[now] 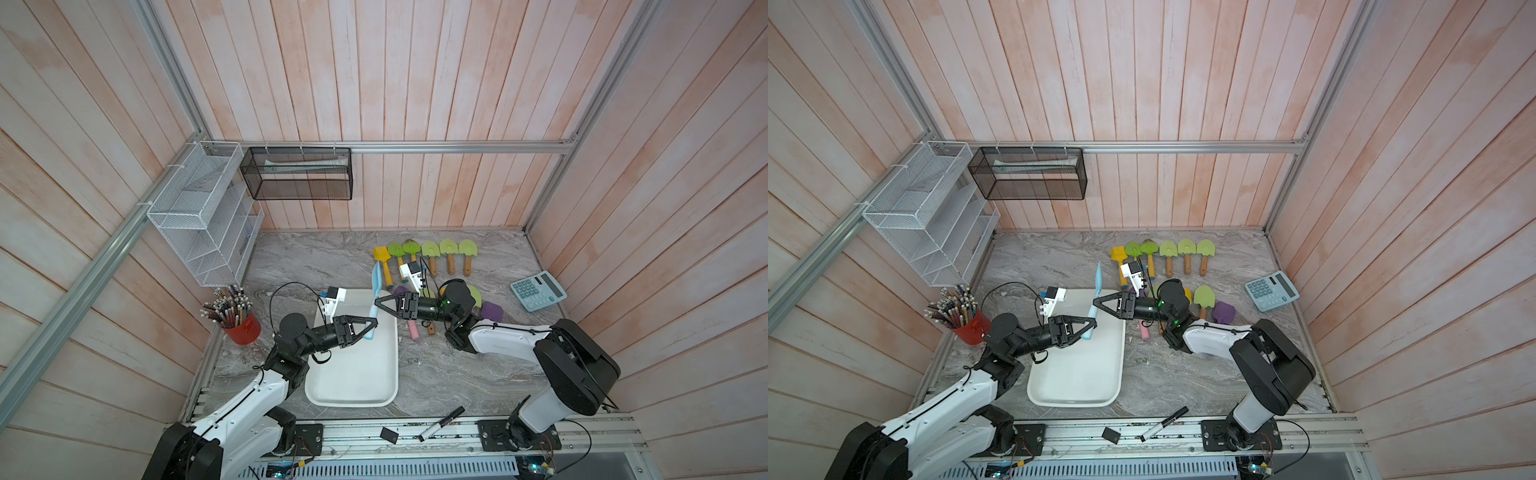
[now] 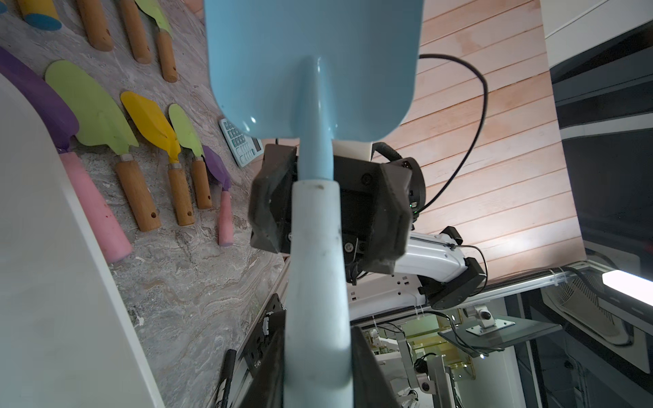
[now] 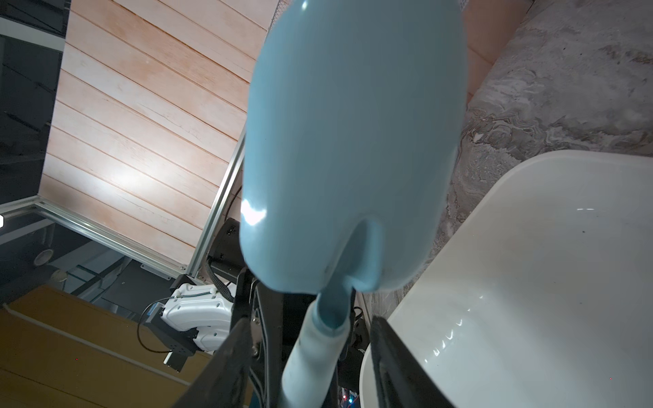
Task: Take the shovel out of the storage box
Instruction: Pick up the shovel from the storage box.
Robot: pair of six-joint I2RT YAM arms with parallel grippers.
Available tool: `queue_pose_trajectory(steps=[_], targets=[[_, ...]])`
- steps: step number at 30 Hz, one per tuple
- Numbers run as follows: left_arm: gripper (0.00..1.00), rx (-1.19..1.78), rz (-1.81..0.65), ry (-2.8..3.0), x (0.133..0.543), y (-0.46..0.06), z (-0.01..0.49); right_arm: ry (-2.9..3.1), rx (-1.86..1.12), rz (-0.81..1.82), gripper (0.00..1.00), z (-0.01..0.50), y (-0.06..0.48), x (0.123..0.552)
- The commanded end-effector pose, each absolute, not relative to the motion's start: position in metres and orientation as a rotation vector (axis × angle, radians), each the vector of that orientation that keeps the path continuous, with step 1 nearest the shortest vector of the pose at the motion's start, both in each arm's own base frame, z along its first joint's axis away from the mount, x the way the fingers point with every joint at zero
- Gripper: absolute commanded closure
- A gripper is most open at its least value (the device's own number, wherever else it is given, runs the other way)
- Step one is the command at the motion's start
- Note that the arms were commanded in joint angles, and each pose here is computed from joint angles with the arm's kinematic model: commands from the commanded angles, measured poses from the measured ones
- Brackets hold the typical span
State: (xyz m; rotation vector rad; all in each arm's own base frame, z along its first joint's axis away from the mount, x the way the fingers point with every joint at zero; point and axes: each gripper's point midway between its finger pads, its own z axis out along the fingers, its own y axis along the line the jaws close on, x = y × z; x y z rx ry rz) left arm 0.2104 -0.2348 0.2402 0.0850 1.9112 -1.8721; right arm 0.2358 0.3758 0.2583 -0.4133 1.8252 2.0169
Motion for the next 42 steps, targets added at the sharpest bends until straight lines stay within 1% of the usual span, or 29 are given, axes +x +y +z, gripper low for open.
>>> queue_pose_trajectory(steps=[1, 14, 15, 18, 19, 20, 21, 22, 24, 25, 27, 32, 34, 37, 42], targets=[[0.79, 0.131, -1.890, 1.866, 0.206, -0.234, 0.245, 1.751, -0.463, 2.090, 0.49, 0.276, 0.381, 0.230], [0.79, 0.127, -1.899, 1.886, 0.207, -0.236, 0.238, 1.712, -0.446, 2.158, 0.70, 0.279, 0.387, 0.235], [0.79, 0.129, -1.902, 1.887, 0.206, -0.236, 0.238, 1.713, -0.445, 2.160, 0.72, 0.279, 0.388, 0.236], [0.79, 0.123, -1.898, 1.898, 0.207, -0.236, 0.235, 1.707, -0.434, 2.155, 0.84, 0.278, 0.387, 0.238], [0.77, 0.118, -1.891, 1.909, 0.207, -0.236, 0.234, 1.700, -0.428, 2.151, 0.89, 0.278, 0.387, 0.238], [0.73, 0.113, -1.882, 1.921, 0.208, -0.236, 0.231, 1.700, -0.418, 2.146, 0.91, 0.278, 0.386, 0.240], [0.66, 0.110, -1.872, 1.932, 0.208, -0.236, 0.229, 1.707, -0.404, 2.136, 0.92, 0.276, 0.385, 0.242], [0.55, 0.105, -1.860, 1.944, 0.209, -0.236, 0.226, 1.712, -0.395, 2.125, 0.93, 0.275, 0.385, 0.244], [0.38, 0.094, -1.837, 1.959, 0.211, -0.235, 0.223, 1.727, -0.379, 2.100, 0.94, 0.272, 0.382, 0.247], [0.31, 0.082, -1.824, 1.970, 0.212, -0.234, 0.221, 1.729, -0.373, 2.089, 0.94, 0.272, 0.380, 0.249], [0.22, 0.073, -1.795, 1.983, 0.214, -0.233, 0.219, 1.741, -0.348, 2.065, 0.94, 0.269, 0.375, 0.255], [0.21, 0.068, -1.730, 1.997, 0.217, -0.230, 0.218, 1.779, -0.265, 1.973, 0.94, 0.262, 0.346, 0.278], [0.21, 0.065, -1.678, 2.023, 0.220, -0.228, 0.214, 1.818, -0.225, 1.896, 0.94, 0.256, 0.331, 0.293], [0.21, 0.053, -1.589, 2.075, 0.224, -0.224, 0.205, 1.943, -0.145, 1.727, 0.93, 0.236, 0.309, 0.322], [0.20, 0.007, -1.516, 2.132, 0.231, -0.219, 0.193, 2.075, -0.016, 1.537, 0.93, 0.202, 0.262, 0.361]])
